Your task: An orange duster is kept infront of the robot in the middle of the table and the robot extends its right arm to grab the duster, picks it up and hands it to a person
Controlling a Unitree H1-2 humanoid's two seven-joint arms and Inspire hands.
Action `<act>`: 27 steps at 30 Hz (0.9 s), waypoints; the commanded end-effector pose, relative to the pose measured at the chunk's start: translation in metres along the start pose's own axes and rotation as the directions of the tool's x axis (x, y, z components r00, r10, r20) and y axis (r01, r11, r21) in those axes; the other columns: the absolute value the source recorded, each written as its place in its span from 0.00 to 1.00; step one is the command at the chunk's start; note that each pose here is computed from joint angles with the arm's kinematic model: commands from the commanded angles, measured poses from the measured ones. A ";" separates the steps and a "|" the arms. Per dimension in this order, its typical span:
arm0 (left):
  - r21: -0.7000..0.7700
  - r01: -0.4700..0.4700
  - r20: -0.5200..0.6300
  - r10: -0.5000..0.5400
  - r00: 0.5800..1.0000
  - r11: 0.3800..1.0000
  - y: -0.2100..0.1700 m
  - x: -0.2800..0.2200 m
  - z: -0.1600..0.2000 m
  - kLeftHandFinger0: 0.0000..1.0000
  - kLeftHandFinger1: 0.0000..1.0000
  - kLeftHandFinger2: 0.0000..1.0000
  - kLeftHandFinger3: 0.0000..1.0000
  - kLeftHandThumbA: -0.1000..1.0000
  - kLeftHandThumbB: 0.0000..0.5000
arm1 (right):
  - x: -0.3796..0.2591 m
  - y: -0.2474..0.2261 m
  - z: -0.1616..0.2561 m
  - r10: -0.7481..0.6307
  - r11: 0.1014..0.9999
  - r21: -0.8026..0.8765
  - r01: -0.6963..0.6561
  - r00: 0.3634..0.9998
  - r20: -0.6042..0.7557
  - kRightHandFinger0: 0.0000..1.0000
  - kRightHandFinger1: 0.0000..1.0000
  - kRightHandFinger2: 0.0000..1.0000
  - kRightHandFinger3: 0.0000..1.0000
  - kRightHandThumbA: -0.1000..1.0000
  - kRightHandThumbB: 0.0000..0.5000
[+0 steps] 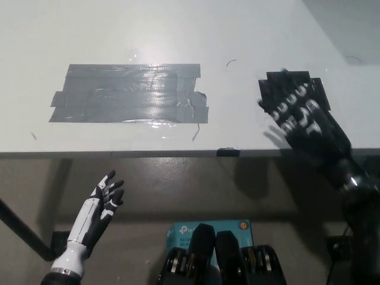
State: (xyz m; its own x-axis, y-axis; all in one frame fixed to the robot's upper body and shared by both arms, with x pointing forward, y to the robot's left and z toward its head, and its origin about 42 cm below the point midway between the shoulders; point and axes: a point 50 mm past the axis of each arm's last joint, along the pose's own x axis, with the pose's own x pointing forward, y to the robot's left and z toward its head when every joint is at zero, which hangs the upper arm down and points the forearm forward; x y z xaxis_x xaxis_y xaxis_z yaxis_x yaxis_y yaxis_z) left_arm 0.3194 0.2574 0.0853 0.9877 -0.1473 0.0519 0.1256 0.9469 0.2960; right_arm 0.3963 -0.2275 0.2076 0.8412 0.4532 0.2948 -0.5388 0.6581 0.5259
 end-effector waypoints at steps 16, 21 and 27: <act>-0.007 -0.006 0.082 0.006 0.997 1.000 0.008 0.007 0.011 1.00 1.00 1.00 1.00 1.00 0.36 | -0.084 -0.004 -0.039 -0.212 0.547 -0.811 0.208 0.972 0.106 1.00 1.00 1.00 1.00 0.92 0.62; 0.005 0.005 0.085 -0.006 0.996 1.000 0.006 0.008 0.010 1.00 1.00 1.00 1.00 1.00 0.39 | -0.091 -0.017 -0.051 -0.251 0.514 -0.837 0.187 0.966 0.062 1.00 1.00 1.00 1.00 0.87 0.53; 0.003 0.007 0.086 -0.007 0.996 1.000 0.006 0.006 0.010 1.00 1.00 1.00 1.00 1.00 0.40 | -0.093 -0.020 -0.055 -0.262 0.488 -0.855 0.173 0.964 0.045 1.00 1.00 1.00 1.00 0.88 0.57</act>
State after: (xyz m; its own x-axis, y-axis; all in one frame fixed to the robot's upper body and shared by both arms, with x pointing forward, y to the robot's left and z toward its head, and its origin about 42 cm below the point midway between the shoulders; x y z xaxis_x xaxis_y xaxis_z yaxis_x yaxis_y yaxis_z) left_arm 0.3189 0.2577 0.0818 0.9883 -0.1465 0.0414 0.1281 0.9474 0.2933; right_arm 0.3222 -0.2462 0.1115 0.9666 0.2562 0.0019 -0.2558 0.9654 -0.0514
